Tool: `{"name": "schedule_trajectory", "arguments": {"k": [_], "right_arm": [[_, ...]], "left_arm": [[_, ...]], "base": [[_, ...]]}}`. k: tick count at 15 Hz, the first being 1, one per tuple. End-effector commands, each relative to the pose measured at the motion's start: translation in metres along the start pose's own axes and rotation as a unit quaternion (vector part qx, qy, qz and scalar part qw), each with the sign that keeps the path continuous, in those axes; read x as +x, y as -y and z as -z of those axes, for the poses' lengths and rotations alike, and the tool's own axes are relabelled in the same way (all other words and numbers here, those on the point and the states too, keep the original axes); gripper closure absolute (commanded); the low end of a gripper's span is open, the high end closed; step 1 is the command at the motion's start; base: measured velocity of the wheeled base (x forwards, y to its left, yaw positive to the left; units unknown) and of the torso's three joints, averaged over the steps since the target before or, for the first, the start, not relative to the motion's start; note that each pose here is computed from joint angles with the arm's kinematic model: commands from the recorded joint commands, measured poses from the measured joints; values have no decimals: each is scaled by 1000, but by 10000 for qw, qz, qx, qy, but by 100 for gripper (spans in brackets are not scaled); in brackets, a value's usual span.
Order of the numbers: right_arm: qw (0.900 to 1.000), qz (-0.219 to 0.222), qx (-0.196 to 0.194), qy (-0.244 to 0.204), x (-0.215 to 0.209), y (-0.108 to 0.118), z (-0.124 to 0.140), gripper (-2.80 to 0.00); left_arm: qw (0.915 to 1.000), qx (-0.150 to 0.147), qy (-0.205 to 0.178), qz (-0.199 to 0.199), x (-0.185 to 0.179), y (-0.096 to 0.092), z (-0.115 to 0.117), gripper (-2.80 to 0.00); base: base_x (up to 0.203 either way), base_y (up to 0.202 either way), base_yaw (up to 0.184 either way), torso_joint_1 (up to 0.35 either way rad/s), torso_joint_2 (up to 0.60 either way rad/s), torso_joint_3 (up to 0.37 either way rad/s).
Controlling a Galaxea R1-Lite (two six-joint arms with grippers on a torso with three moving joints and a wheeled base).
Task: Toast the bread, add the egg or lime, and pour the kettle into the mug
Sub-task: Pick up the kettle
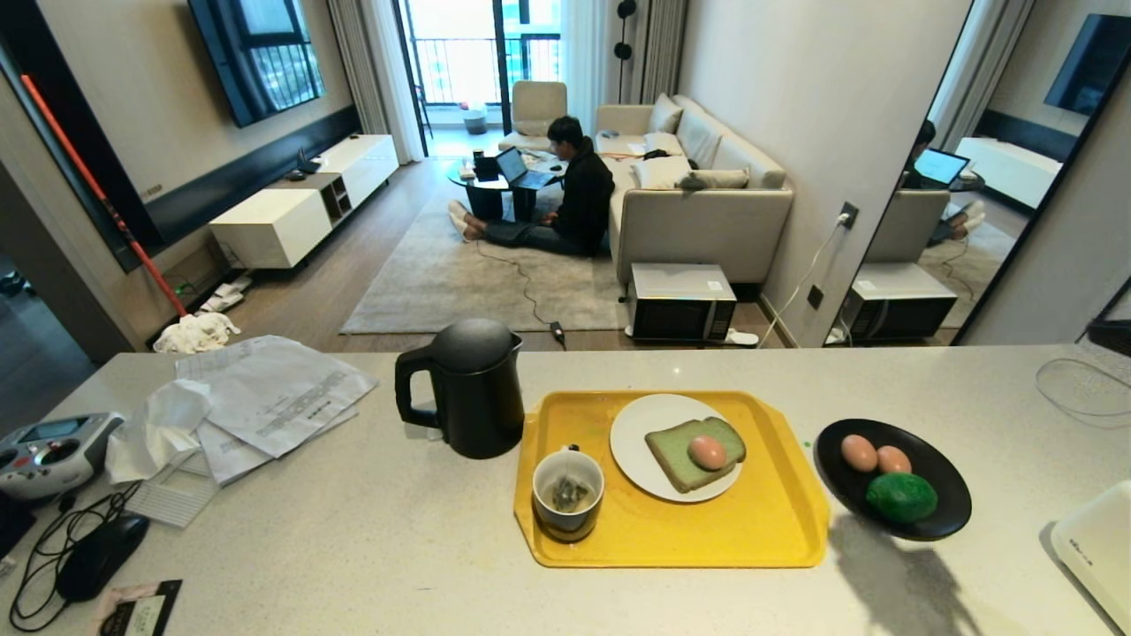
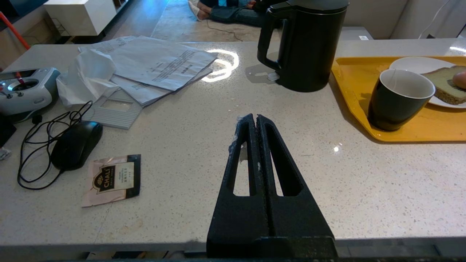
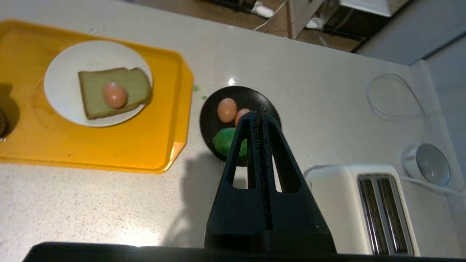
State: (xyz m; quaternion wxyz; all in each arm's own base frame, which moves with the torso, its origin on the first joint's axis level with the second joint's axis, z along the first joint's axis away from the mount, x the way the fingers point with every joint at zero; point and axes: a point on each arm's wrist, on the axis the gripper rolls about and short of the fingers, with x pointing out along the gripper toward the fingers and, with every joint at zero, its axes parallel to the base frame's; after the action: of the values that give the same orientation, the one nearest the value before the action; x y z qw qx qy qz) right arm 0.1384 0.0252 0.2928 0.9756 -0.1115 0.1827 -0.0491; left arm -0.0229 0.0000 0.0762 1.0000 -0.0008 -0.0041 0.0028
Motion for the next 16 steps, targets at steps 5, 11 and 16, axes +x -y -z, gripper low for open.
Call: {"name": "schedule_trajectory", "arguments": {"k": [5, 11, 16], "right_arm": [[9764, 451, 986, 1867, -131, 33, 99, 0], [9626, 589, 1549, 2143, -144, 25, 147, 0], [9553, 272, 1500, 2535, -151, 14, 182, 0]], "left_arm": [[10000, 0, 5, -3, 0, 0, 0, 0], [10000, 0, 0, -3, 0, 0, 0, 0], [10000, 0, 0, -3, 0, 0, 0, 0]], "base": [[0, 0, 0, 0, 0, 0], [0, 0, 0, 0, 0, 0], [0, 0, 0, 0, 0, 0]]}}
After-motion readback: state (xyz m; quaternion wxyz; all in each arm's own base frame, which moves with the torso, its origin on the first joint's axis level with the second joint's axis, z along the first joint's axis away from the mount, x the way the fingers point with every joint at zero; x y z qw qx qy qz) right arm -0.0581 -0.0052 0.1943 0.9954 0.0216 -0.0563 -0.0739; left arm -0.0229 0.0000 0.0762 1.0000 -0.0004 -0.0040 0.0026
